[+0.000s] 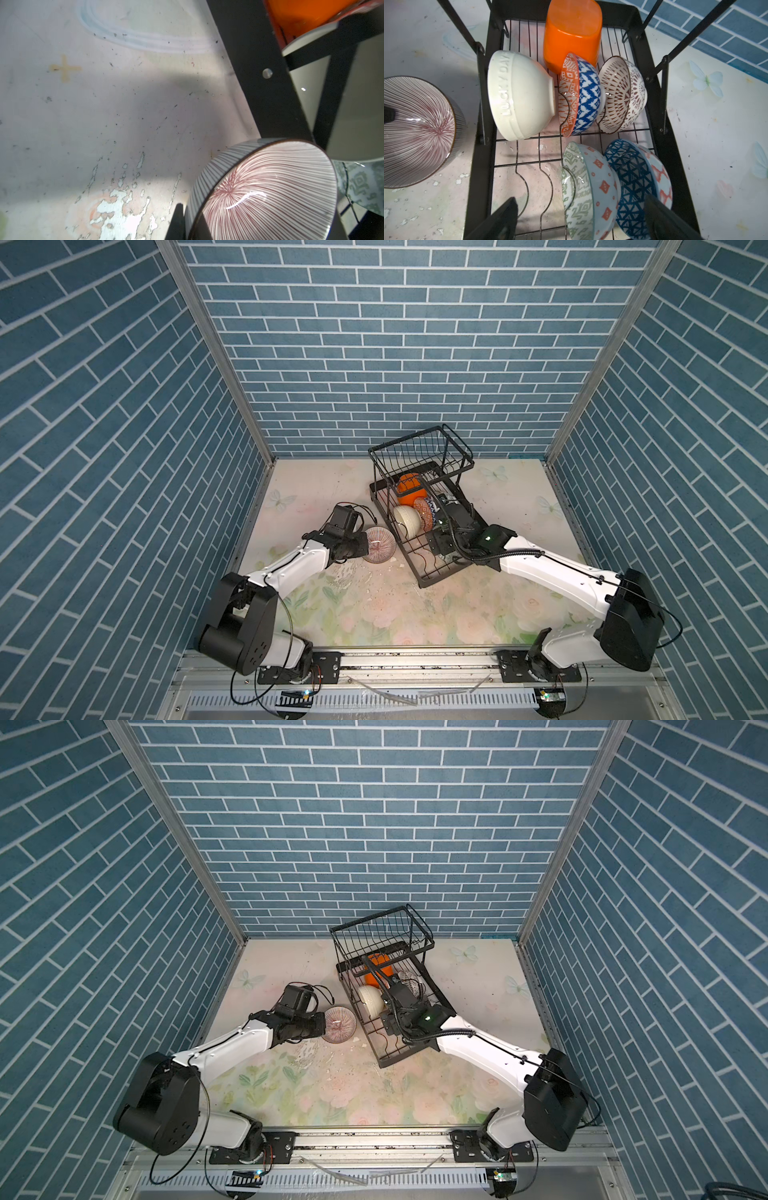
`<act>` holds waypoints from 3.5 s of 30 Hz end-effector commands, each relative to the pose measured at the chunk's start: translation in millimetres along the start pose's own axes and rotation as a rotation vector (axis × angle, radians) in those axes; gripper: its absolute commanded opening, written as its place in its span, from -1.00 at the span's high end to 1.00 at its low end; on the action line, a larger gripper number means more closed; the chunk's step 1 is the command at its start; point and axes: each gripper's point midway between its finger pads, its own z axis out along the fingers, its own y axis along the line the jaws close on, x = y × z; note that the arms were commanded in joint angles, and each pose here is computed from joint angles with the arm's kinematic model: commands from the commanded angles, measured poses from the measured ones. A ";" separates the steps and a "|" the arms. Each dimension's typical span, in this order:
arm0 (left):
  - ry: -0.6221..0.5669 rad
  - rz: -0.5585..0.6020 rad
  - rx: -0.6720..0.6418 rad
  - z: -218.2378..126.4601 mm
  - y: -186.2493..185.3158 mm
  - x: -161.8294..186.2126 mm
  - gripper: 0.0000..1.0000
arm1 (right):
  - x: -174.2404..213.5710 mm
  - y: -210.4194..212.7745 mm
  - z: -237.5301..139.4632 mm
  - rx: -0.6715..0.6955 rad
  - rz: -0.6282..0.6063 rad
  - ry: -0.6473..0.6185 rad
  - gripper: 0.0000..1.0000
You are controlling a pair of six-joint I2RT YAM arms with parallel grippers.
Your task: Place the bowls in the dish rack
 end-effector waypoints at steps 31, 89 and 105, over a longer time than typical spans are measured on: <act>-0.191 0.042 0.133 -56.9 -46.7 -18.7 1.00 | -54.2 93.3 -13.4 -0.269 -0.027 -0.068 -0.69; -0.189 0.058 0.187 -52.8 -71.9 -15.3 0.85 | -50.9 107.3 16.6 -0.200 -0.072 -0.002 1.00; -0.192 0.063 0.165 -54.2 -68.4 -16.4 0.22 | -53.0 100.0 11.6 -0.166 -0.074 -0.016 1.00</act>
